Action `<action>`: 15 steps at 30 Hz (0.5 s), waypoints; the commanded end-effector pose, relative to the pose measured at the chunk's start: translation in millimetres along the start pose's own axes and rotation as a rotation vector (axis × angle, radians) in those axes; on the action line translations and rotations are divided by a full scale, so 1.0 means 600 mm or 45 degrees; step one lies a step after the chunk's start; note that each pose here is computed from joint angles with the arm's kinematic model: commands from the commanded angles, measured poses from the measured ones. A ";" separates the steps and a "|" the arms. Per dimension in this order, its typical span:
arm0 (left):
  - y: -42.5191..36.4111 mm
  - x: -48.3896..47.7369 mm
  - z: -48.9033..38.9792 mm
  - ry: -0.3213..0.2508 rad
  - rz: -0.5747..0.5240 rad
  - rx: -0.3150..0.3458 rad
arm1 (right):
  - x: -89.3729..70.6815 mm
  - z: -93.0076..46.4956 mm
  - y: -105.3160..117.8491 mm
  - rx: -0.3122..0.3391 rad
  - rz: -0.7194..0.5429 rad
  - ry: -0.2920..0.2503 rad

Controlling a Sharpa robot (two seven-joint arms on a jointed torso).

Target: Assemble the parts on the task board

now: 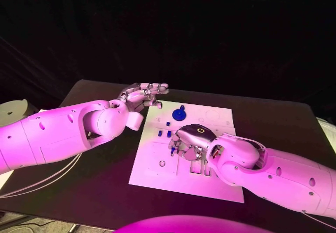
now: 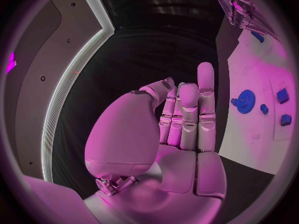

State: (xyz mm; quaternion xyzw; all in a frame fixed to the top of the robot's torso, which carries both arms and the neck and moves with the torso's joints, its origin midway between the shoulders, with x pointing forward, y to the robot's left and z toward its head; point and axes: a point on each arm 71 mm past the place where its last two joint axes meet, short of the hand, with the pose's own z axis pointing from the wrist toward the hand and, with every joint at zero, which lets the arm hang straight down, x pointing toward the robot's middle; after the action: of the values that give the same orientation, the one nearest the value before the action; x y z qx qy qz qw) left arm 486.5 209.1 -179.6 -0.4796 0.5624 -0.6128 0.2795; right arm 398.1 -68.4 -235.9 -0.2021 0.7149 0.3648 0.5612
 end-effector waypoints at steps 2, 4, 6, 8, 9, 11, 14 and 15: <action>-0.002 0.002 0.000 0.008 -0.006 0.013 | 0.007 0.000 0.001 -0.015 -0.016 0.047; -0.002 0.001 0.000 0.007 -0.005 0.010 | 0.008 0.000 0.001 -0.013 -0.017 0.053; -0.002 0.000 0.000 0.007 -0.005 0.009 | 0.009 0.001 0.001 -0.011 -0.018 0.057; -0.001 0.000 0.000 0.007 -0.005 0.008 | 0.009 0.000 0.001 -0.006 -0.022 0.061; -0.001 0.000 0.000 0.008 -0.006 0.007 | 0.010 0.000 0.000 -0.001 -0.025 0.064; -0.001 0.000 0.000 0.008 -0.006 0.007 | 0.010 0.000 -0.002 0.006 -0.029 0.068; -0.001 -0.001 0.000 0.008 -0.006 0.006 | 0.011 0.001 -0.002 0.012 -0.033 0.074; -0.001 -0.001 0.000 0.008 -0.006 0.005 | 0.011 0.002 -0.002 0.013 -0.035 0.076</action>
State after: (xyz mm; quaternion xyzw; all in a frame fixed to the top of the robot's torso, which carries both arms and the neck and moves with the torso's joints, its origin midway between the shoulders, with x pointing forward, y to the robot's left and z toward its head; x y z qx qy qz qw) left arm 487.0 210.8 -179.9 -0.4807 0.5626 -0.6113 0.2805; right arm 398.2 -68.3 -240.8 -0.2093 0.7254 0.3568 0.5501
